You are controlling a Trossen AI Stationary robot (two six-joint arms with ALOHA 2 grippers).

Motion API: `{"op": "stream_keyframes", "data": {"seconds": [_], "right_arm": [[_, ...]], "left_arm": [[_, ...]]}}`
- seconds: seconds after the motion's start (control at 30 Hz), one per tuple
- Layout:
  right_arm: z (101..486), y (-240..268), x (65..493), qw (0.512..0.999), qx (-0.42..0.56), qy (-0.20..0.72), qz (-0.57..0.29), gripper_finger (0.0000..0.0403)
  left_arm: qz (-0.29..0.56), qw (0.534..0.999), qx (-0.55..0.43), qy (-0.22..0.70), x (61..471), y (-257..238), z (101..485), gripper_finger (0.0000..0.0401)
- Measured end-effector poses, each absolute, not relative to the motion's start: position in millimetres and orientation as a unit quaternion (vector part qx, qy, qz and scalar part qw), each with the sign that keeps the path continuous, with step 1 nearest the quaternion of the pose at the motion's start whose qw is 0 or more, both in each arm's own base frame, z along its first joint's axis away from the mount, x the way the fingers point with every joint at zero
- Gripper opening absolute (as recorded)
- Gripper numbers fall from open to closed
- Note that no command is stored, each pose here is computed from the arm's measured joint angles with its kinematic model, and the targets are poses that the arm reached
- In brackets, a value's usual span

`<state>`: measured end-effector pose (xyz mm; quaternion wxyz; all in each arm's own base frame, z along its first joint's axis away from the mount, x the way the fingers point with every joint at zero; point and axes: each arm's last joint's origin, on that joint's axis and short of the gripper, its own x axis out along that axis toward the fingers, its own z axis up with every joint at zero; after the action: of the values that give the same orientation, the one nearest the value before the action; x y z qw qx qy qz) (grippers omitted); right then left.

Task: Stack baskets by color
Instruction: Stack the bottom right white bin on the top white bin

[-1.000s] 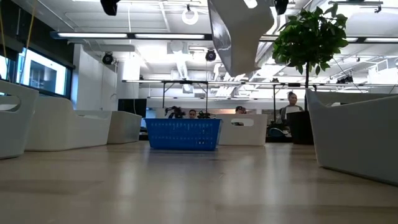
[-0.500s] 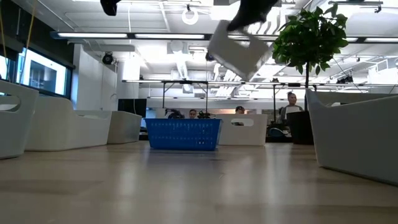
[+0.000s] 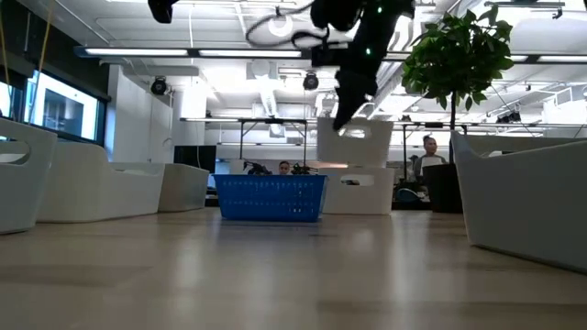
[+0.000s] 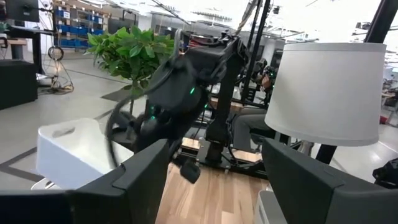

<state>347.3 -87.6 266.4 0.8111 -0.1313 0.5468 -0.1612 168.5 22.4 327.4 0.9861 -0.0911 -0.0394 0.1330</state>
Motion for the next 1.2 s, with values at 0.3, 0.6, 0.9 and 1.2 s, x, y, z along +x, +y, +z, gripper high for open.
{"op": "stream_keyframes", "data": {"seconds": [0.3,0.6,0.9,1.2], "right_arm": [[257,-92,347,0.801,-0.118,0.571,-0.136,0.0000],[241,-94,353,0.802,-0.083,0.582,-0.108,0.0000],[236,-102,350,0.803,-0.039,0.589,-0.086,0.0000],[236,-105,348,0.801,-0.019,0.592,-0.083,0.0000]], "left_arm": [[0.134,0.986,-0.091,-0.040,168,23,327,0.0248],[0.134,0.986,-0.090,-0.039,168,22,327,0.0248],[0.134,0.986,-0.091,-0.039,168,22,327,0.0248],[0.134,0.986,-0.090,-0.039,168,23,327,0.0248]]}}
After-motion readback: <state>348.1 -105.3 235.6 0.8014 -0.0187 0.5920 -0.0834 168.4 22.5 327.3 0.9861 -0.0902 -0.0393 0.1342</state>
